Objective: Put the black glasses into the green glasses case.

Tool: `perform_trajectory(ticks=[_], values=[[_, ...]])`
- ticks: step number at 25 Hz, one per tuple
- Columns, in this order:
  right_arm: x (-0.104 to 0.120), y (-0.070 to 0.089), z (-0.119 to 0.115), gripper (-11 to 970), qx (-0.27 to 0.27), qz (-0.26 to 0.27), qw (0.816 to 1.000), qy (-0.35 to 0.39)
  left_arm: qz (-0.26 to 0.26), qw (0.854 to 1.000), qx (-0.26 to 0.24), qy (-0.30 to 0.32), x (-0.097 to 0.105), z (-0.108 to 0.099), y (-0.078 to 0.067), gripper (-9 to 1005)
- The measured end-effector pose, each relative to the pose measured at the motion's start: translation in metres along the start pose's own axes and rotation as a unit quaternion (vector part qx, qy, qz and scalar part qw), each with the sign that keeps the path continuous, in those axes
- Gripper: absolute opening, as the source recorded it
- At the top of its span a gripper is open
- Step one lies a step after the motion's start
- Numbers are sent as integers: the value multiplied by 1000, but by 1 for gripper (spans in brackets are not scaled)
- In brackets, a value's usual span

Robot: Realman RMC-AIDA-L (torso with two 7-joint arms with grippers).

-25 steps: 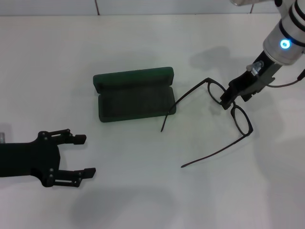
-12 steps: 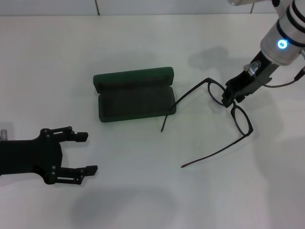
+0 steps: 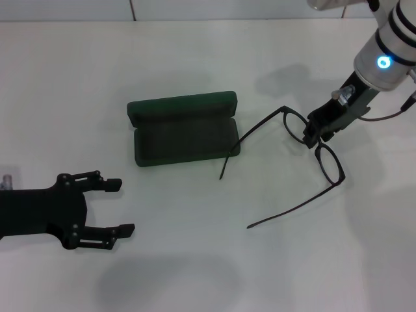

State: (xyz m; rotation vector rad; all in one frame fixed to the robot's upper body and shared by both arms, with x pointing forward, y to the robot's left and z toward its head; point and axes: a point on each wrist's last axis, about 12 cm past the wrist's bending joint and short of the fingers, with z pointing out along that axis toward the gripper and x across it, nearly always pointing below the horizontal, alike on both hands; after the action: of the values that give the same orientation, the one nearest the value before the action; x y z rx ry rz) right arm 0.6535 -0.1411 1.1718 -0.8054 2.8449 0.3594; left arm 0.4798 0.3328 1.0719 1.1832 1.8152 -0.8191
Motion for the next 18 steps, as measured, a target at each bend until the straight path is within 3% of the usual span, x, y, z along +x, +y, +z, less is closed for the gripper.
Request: perform_trajectory(ticks=[4, 15, 18], values=[[0, 2, 2, 273, 14, -23, 1000, 5, 0, 1000, 0, 0, 0, 0, 0, 881], [1, 3, 4, 71, 12, -27, 1000, 7, 2, 1000, 2, -1, -2, 2, 1, 882], [3, 1, 2, 54, 10, -32, 999, 8, 0, 1000, 2, -1, -2, 2, 1, 882]])
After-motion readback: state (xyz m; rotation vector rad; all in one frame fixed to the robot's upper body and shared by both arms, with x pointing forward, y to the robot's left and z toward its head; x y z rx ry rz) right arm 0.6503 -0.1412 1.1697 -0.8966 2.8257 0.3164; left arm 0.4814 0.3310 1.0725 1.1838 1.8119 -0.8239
